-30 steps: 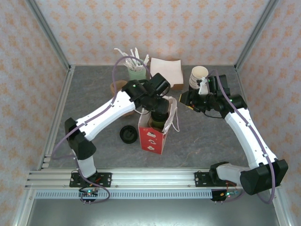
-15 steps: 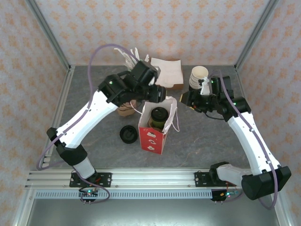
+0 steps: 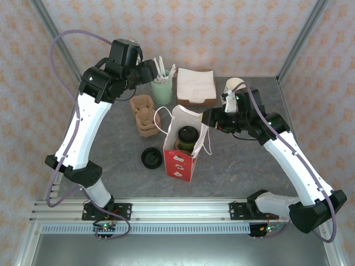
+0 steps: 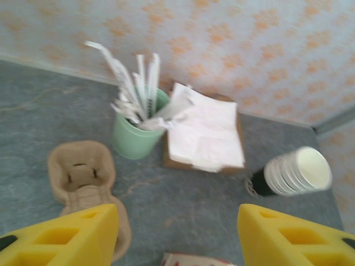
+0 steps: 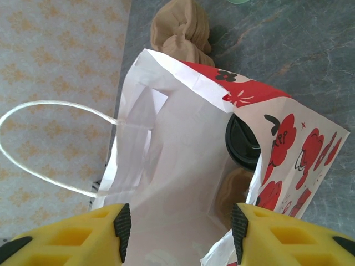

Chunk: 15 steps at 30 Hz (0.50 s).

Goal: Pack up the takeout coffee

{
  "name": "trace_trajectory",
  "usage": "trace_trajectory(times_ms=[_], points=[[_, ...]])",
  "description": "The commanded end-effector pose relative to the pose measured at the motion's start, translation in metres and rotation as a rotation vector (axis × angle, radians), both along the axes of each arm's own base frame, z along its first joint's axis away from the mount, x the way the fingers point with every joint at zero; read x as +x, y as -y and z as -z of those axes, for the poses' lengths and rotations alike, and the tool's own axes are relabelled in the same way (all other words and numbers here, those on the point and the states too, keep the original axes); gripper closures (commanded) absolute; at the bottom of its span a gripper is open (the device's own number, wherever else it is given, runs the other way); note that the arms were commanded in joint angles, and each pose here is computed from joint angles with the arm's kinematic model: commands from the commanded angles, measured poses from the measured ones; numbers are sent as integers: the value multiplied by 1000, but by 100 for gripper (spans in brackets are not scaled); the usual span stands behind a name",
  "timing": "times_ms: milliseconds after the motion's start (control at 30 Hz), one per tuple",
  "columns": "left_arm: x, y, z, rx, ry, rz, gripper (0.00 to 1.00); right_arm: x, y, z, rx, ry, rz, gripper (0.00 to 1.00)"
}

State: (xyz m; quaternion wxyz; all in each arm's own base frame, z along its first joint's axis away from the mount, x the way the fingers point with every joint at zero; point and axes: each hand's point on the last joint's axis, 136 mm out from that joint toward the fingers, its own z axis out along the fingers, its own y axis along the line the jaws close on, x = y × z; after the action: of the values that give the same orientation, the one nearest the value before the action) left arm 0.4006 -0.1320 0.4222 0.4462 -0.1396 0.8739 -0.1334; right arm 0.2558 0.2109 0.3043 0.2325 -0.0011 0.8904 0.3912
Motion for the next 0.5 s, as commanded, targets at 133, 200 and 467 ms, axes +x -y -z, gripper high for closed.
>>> trace_trajectory(times_ms=[133,200,467], points=[[67,-47,25,-28,2,-178,34,4,4,-4,-60,37,35,44],[85,-49,29,-39,1,-173,32,4,6,-5,-73,45,37,43],[171,-71,84,-99,-36,-215,29,7,13,3,-134,28,57,42]])
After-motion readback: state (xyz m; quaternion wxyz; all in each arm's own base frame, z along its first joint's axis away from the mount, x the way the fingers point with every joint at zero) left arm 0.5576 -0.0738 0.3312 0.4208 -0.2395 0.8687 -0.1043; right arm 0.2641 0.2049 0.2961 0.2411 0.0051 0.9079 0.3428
